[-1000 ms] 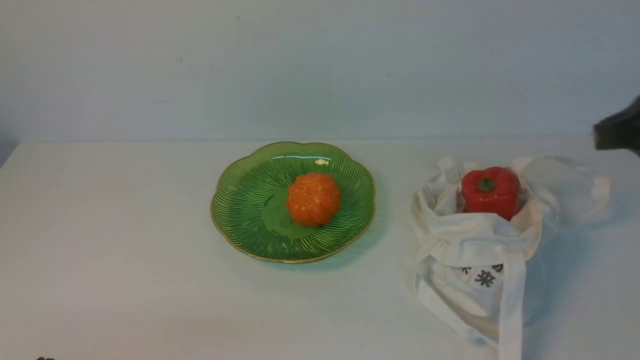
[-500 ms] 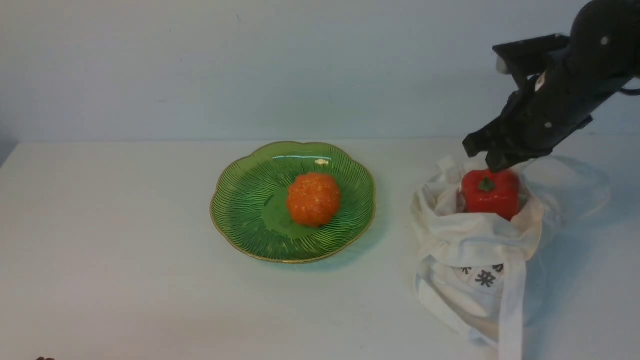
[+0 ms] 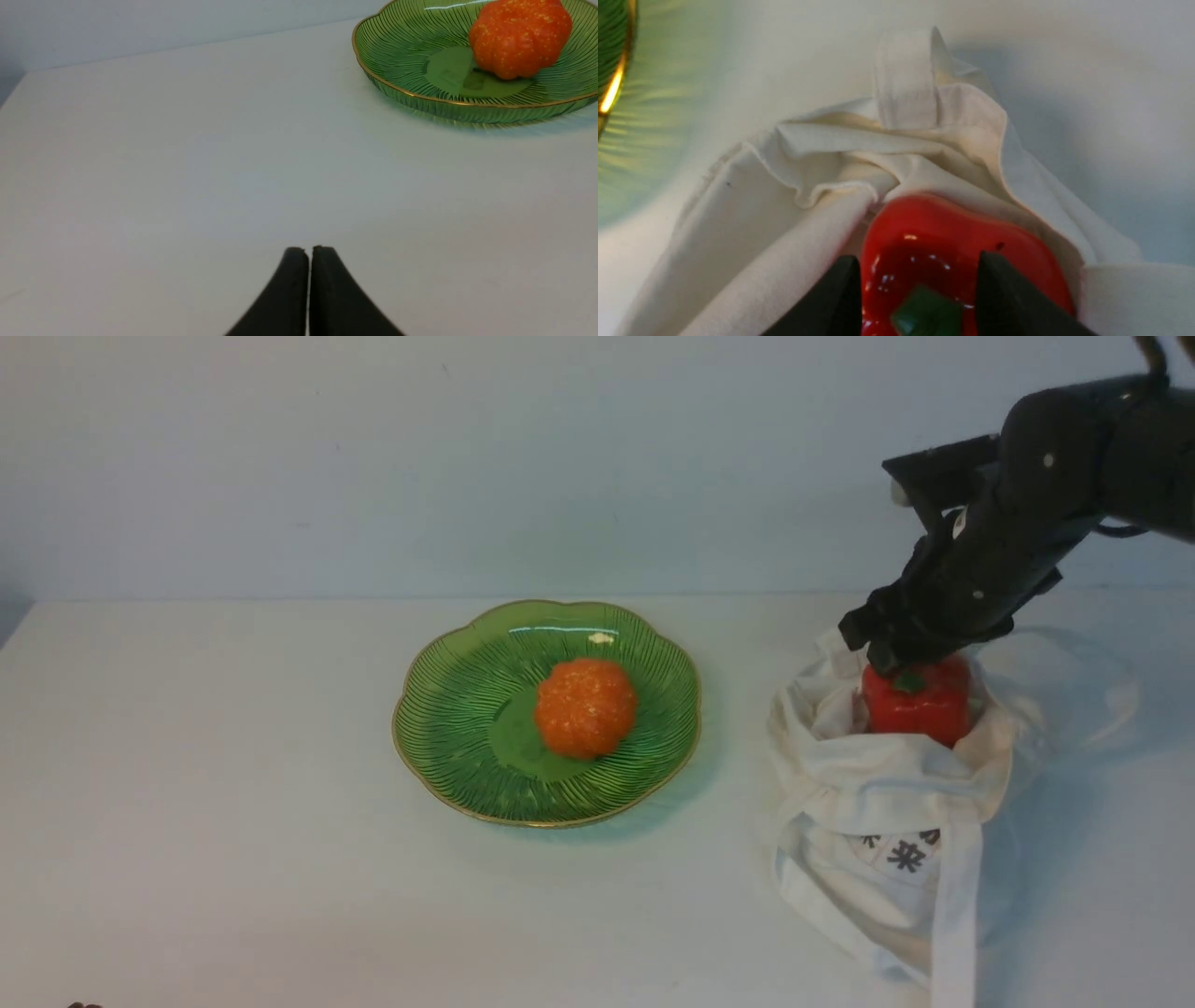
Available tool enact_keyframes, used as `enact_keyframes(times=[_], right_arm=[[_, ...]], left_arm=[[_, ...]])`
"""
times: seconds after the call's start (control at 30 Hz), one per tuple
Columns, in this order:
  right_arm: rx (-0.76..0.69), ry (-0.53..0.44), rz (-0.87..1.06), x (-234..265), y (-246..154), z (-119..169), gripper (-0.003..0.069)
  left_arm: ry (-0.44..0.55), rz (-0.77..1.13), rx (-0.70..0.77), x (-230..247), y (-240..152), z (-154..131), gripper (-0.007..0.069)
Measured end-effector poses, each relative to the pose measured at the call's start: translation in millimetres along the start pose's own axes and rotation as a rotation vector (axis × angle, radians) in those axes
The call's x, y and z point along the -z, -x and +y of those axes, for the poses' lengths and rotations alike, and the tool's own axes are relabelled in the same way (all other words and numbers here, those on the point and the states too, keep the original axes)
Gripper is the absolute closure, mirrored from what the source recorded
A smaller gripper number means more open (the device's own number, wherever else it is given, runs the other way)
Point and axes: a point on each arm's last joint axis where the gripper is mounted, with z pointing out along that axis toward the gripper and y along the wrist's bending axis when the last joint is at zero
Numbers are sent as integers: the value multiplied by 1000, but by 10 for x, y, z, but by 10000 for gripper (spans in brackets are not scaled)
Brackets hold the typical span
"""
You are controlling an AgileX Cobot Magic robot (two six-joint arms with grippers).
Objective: Take vegetables from cloth bag on white table place on plate.
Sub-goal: 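Reach for the red bell pepper in the white bag with the right gripper, then place the red bell pepper on the plate with the right gripper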
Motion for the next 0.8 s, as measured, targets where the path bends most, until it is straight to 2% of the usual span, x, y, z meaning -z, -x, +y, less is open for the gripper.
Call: enact_keyframes(times=[0.07,0.13,0.23,0.3,0.37,0.6,0.73,0.8], right_arm=[[6,-5,10,-21,-8,-5,345],[17,-13,33,-30,-29,-12,391],[24,-19,52,-25,-43,-18,487],[39,-29,66,-24,-55,-27,589],[45,-34,74,-21,-61,-33,624],[59,-41,73,156,-70,-42,628],[65,-52,-7,551,-39,-51,628],[70,-58,-83,905,13,-58,628]], left_arm=[[0,0,0,0,0,0,634],[0,0,0,0,0,0,634],[0,0,0,0,0,0,634],[0,0,0,0,0,0,634],[0,0,0,0,0,0,634],[0,0,0,0,0,0,634],[0,0,0,0,0,0,634],[0,0,0,0,0,0,634]])
